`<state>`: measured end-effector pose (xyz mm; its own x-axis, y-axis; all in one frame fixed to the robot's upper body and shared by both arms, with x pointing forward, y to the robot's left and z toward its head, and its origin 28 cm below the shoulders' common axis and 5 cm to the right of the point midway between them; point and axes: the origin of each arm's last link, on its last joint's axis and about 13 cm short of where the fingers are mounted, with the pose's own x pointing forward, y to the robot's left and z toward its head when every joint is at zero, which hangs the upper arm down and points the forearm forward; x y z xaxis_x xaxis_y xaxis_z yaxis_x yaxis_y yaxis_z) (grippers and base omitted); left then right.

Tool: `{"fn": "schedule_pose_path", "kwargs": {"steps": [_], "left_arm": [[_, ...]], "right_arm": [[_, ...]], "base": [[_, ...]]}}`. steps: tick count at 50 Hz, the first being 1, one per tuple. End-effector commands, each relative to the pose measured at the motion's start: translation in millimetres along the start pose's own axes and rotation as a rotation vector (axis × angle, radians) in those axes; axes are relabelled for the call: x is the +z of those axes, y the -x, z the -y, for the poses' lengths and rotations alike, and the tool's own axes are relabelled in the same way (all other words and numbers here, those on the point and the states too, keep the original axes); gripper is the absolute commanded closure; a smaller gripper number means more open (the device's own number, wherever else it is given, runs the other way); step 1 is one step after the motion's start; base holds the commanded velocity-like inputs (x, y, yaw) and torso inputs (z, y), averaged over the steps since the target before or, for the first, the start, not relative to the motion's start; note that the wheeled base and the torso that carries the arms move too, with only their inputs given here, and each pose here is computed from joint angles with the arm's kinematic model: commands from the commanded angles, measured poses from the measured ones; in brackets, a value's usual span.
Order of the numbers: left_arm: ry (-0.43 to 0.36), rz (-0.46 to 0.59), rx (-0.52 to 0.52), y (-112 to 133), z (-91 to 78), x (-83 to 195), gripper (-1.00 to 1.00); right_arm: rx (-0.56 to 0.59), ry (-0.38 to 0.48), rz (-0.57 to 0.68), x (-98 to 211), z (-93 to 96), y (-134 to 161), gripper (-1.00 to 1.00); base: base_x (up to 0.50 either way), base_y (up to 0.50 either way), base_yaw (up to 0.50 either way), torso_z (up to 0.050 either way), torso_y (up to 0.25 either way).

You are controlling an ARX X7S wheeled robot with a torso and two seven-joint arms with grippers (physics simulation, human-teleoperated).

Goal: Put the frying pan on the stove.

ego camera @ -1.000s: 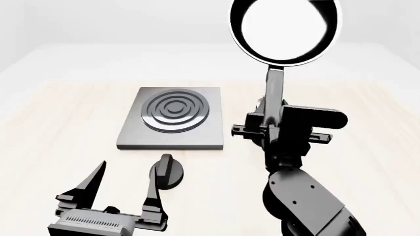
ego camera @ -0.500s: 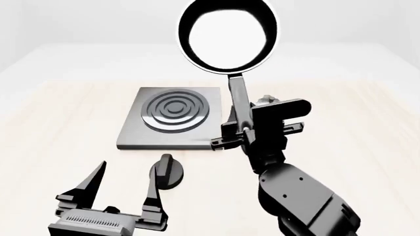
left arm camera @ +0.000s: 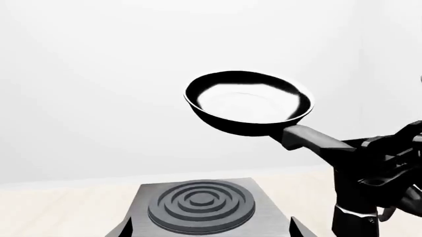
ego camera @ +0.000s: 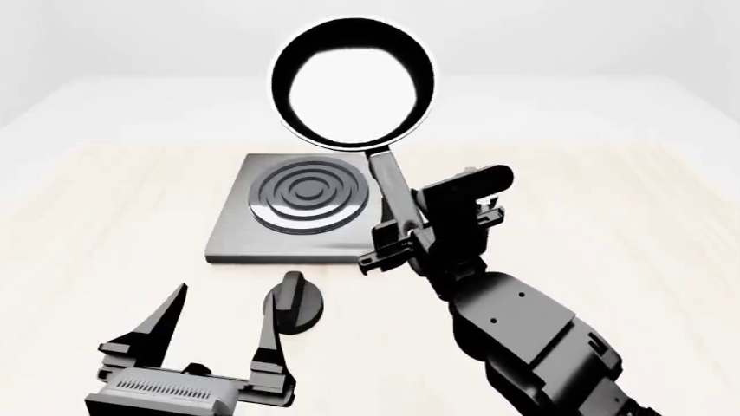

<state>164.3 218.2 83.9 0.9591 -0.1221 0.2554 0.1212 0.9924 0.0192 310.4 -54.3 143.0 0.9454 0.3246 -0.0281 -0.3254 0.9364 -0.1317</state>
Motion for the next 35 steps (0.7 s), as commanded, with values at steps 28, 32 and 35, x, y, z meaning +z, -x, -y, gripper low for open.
{"fn": "schedule_pose_path", "kwargs": {"steps": [28,32,35], "left_arm": [[0.002,-0.001,0.005,-1.0,-1.7,-0.3,-1.0],[0.003,0.0,0.005,-1.0,-2.0,0.0,-1.0],[0.003,0.0,0.005,-0.8,-1.8,0.2,-1.0]], "right_arm": [[0.148,0.047,-0.17,19.1,6.3,-39.8,1.0],[0.174,0.064,-0.181,20.7,2.8,-41.5,1.0],[0.175,0.065,-0.183,20.9,3.1,-44.5,1.0]], "base": [[0.0,0.0,0.0,0.0,0.002],[0.0,0.0,0.0,0.002,0.003],[0.0,0.0,0.0,0.0,0.0]]}}
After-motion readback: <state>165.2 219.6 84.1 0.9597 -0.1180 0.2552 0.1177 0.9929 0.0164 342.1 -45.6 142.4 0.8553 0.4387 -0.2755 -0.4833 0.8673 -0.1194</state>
